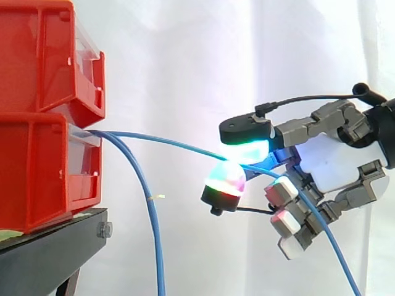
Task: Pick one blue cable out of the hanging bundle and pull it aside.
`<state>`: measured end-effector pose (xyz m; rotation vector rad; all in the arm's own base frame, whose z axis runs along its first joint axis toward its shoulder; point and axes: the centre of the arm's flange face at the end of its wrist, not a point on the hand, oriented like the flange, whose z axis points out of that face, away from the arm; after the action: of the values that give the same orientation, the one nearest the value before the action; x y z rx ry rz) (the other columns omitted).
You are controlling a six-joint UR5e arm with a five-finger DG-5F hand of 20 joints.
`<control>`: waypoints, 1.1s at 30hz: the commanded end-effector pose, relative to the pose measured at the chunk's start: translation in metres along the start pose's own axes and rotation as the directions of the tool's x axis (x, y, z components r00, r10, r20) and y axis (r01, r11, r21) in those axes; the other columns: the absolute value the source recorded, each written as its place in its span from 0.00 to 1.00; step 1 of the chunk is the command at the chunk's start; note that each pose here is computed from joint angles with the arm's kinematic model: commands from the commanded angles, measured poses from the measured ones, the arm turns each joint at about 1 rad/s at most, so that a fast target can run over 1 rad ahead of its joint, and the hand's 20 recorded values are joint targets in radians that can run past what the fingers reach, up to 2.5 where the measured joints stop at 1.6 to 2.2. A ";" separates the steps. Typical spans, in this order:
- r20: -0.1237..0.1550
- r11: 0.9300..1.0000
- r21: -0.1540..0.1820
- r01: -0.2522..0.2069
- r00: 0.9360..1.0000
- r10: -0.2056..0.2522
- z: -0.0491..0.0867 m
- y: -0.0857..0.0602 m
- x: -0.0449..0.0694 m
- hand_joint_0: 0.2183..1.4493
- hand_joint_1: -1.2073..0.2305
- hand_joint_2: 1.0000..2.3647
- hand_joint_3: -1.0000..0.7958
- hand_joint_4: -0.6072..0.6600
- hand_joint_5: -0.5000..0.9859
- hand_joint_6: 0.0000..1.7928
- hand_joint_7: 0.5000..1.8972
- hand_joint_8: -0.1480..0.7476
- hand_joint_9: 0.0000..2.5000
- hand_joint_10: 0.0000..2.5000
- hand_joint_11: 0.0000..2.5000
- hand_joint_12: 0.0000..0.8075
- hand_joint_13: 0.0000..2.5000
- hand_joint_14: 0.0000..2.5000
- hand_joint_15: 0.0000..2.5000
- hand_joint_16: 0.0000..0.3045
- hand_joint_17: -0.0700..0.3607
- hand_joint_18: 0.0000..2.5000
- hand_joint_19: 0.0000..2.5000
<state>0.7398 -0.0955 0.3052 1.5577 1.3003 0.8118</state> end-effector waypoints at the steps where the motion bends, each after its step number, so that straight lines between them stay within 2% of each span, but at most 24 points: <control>1: 0.002 1.000 -0.002 -0.007 1.000 0.007 0.000 0.000 -0.002 0.27 0.27 0.40 0.53 0.20 0.29 0.52 0.44 0.43 0.53 0.01 0.28 0.38 0.44 0.01 0.26 0.18 0.45 0.36 0.17; 2: 0.001 1.000 -0.002 -0.010 1.000 0.010 0.000 0.000 -0.002 0.31 0.24 0.26 0.54 0.20 0.29 0.53 0.42 0.42 0.51 0.01 0.27 0.37 0.42 0.01 0.26 0.18 0.44 0.35 0.17; 3: 0.001 1.000 -0.002 -0.018 1.000 0.018 0.000 0.000 -0.002 0.32 0.23 0.21 0.54 0.20 0.28 0.53 0.41 0.42 0.51 0.01 0.27 0.37 0.42 0.01 0.25 0.17 0.44 0.34 0.18; 4: 0.001 1.000 -0.002 -0.022 1.000 0.022 0.000 0.000 -0.002 0.37 0.22 0.06 0.56 0.19 0.28 0.53 0.42 0.40 0.50 0.01 0.28 0.35 0.41 0.01 0.25 0.17 0.43 0.33 0.18; 5: 0.001 1.000 -0.002 -0.025 1.000 0.025 0.000 0.000 -0.002 0.40 0.21 0.00 0.56 0.19 0.27 0.54 0.41 0.40 0.48 0.01 0.28 0.34 0.40 0.01 0.26 0.16 0.42 0.32 0.19; 12: 0.002 0.999 -0.006 -0.035 0.999 0.035 0.001 0.001 -0.003 0.41 0.23 0.01 0.47 0.18 0.25 0.54 0.38 0.36 0.45 0.01 0.29 0.30 0.36 0.01 0.25 0.14 0.38 0.27 0.20; 20: 0.005 0.999 -0.016 -0.039 0.999 0.039 0.001 0.007 -0.006 0.37 0.27 0.01 0.40 0.34 0.24 0.54 0.29 0.38 0.43 0.01 0.29 0.32 0.36 0.01 0.24 0.14 0.39 0.28 0.19; 24: 0.003 0.999 -0.019 -0.037 0.999 0.038 0.001 0.007 -0.005 0.35 0.30 0.01 0.38 0.38 0.24 0.54 0.25 0.39 0.43 0.01 0.29 0.31 0.36 0.01 0.24 0.14 0.39 0.27 0.19; 27: 0.002 0.999 -0.016 -0.039 0.999 0.039 0.000 0.007 -0.004 0.31 0.34 0.01 0.35 0.42 0.25 0.53 0.19 0.40 0.43 0.01 0.29 0.33 0.35 0.01 0.25 0.15 0.40 0.27 0.20; 31: 0.004 0.999 -0.016 -0.040 0.999 0.040 0.001 0.007 -0.005 0.30 0.34 0.01 0.34 0.44 0.25 0.52 0.23 0.39 0.42 0.01 0.29 0.34 0.35 0.01 0.24 0.15 0.40 0.27 0.20; 33: 0.005 0.999 -0.020 -0.038 0.999 0.039 0.000 0.009 -0.006 0.30 0.34 0.01 0.33 0.44 0.25 0.52 0.22 0.40 0.42 0.01 0.29 0.33 0.34 0.01 0.24 0.15 0.40 0.27 0.20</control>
<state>0.7419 -0.1008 0.3124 1.5749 1.2599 0.8418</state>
